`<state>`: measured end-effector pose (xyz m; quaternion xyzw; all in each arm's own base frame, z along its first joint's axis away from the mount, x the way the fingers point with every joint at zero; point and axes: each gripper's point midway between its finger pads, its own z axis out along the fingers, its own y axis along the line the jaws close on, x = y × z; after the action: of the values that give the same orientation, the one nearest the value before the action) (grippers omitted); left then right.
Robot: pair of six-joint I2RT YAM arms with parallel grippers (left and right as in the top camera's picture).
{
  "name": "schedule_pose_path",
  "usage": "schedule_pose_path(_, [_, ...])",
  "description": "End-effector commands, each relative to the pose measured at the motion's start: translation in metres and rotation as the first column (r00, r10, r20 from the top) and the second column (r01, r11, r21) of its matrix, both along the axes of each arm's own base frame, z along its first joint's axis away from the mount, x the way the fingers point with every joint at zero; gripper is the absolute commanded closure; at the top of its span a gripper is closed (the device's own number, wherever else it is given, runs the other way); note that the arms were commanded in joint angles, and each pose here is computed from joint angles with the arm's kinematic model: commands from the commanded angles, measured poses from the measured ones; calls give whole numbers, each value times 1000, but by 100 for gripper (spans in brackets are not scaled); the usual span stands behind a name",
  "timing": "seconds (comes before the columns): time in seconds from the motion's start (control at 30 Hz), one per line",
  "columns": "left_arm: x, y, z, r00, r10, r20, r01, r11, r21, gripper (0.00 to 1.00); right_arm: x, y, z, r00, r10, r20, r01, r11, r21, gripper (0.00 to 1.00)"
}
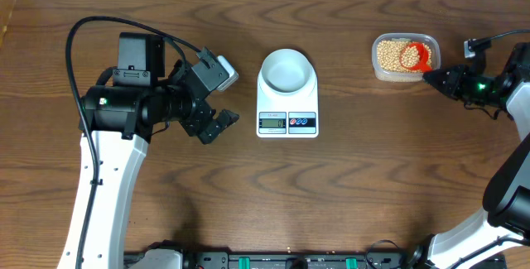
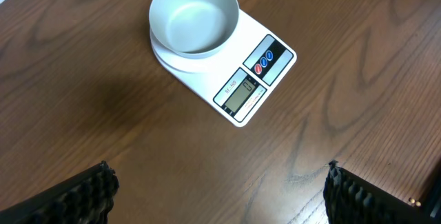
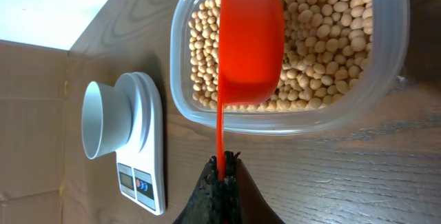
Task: Scoop item into bowl and weigh 50g on scale
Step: 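Lift the filled scoop out of the tub with the right gripper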
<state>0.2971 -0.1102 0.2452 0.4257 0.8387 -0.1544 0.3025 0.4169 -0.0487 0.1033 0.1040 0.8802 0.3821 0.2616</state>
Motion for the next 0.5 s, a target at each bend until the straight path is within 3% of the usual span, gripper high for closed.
schedule_pose_path(0.0, [1,-2,8,1000,-11,20,11,1000,-12,2,-2,3,1,1000,-1,-7,1,998,56,99])
schedule_pose_path(0.47, [1,-1,8,1000,-11,20,11,1000,-12,2,-4,1,15,1000,-8,23,4,989,151,99])
